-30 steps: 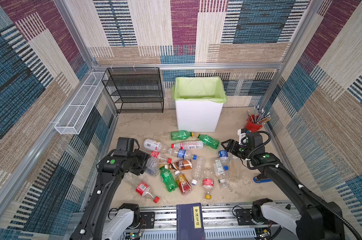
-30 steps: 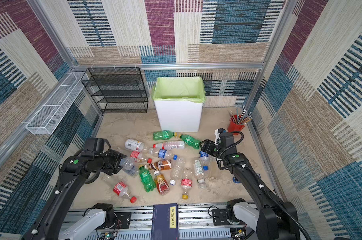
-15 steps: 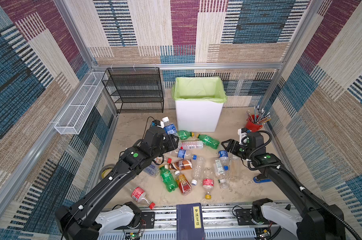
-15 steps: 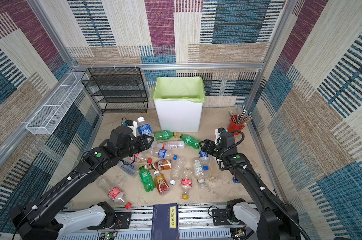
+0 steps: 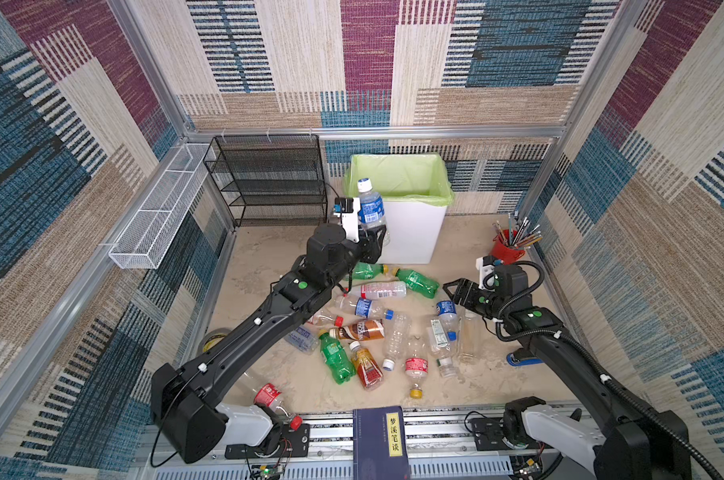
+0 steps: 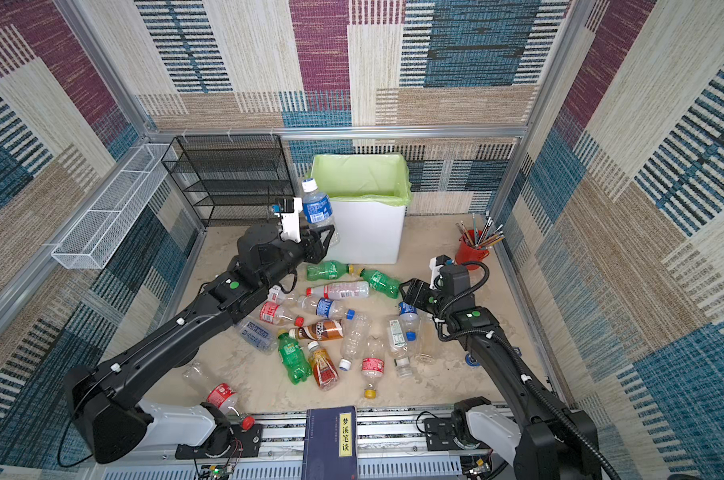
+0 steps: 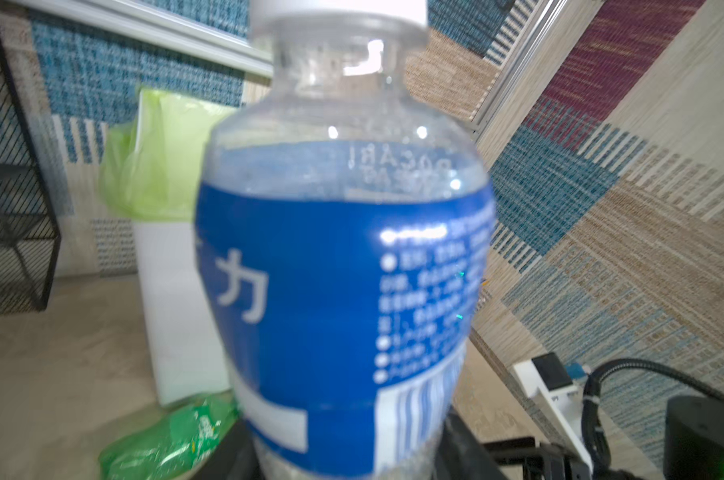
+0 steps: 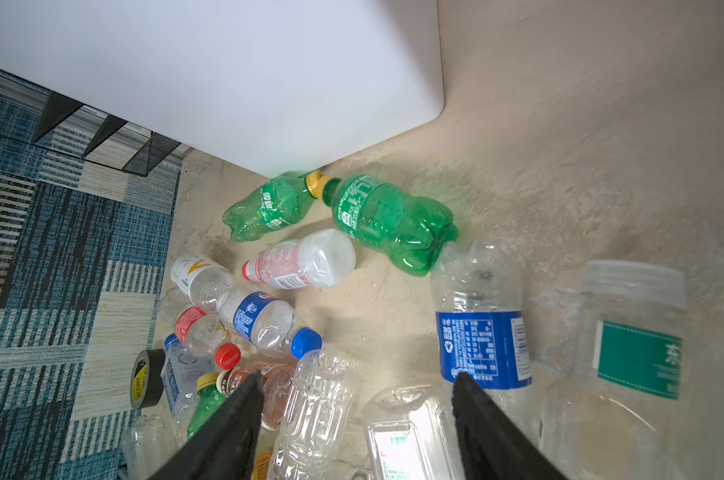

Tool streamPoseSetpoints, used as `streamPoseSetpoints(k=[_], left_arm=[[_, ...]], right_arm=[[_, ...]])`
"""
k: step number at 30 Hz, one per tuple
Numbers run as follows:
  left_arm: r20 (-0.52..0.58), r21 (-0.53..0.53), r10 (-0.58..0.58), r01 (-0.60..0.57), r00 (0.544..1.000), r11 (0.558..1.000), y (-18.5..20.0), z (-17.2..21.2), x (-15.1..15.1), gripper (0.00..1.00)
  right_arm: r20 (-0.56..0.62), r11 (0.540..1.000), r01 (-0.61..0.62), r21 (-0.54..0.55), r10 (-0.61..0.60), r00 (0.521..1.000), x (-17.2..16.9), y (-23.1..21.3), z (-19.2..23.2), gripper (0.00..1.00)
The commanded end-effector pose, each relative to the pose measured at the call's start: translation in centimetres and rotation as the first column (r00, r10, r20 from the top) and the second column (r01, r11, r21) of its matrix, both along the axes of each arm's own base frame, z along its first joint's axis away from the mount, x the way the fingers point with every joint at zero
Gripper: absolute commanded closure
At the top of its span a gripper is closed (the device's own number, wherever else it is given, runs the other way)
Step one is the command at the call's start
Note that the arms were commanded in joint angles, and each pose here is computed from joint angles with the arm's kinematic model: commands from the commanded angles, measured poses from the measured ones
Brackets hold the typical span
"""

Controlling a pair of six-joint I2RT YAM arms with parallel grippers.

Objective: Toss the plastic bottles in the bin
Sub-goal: 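Carry the blue-label bottle over the white bin and open left gripper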

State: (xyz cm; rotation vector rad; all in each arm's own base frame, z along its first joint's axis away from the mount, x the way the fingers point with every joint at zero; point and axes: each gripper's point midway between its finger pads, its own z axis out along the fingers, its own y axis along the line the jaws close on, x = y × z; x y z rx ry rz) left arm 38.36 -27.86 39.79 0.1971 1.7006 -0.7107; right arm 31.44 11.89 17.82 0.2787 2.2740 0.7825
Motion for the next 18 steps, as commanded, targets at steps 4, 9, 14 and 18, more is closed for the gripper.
streamPoseSetpoints(k=[4, 9, 14, 18], left_arm=[[0.281, -0.101, 0.026, 0.003, 0.959, 0.995, -2.1, 12.1, 6.9, 0.33], [0.405, -0.185, 0.144, -0.073, 0.903, 0.98, -1.6, 19.9, 11.4, 0.07], [0.482, -0.365, 0.245, -0.061, 0.841, 0.929, 2.3, 24.5, 11.0, 0.0], [0.552, -0.34, 0.246, -0.055, 0.797, 0.939, 4.1, 27.2, 7.8, 0.0]], right_arm=[[0.034, 1.0, -0.009, -0.009, 0.009, 0.999, 0.3, 0.1, 0.9, 0.27], [0.026, 1.0, -0.013, -0.015, 0.014, 1.0, 0.2, 0.1, 0.9, 0.26], [0.024, 1.0, -0.014, -0.001, 0.014, 1.0, 0.3, 0.2, 1.3, 0.26], [0.023, 1.0, -0.016, -0.002, 0.016, 1.0, 0.7, 0.3, 1.6, 0.26]])
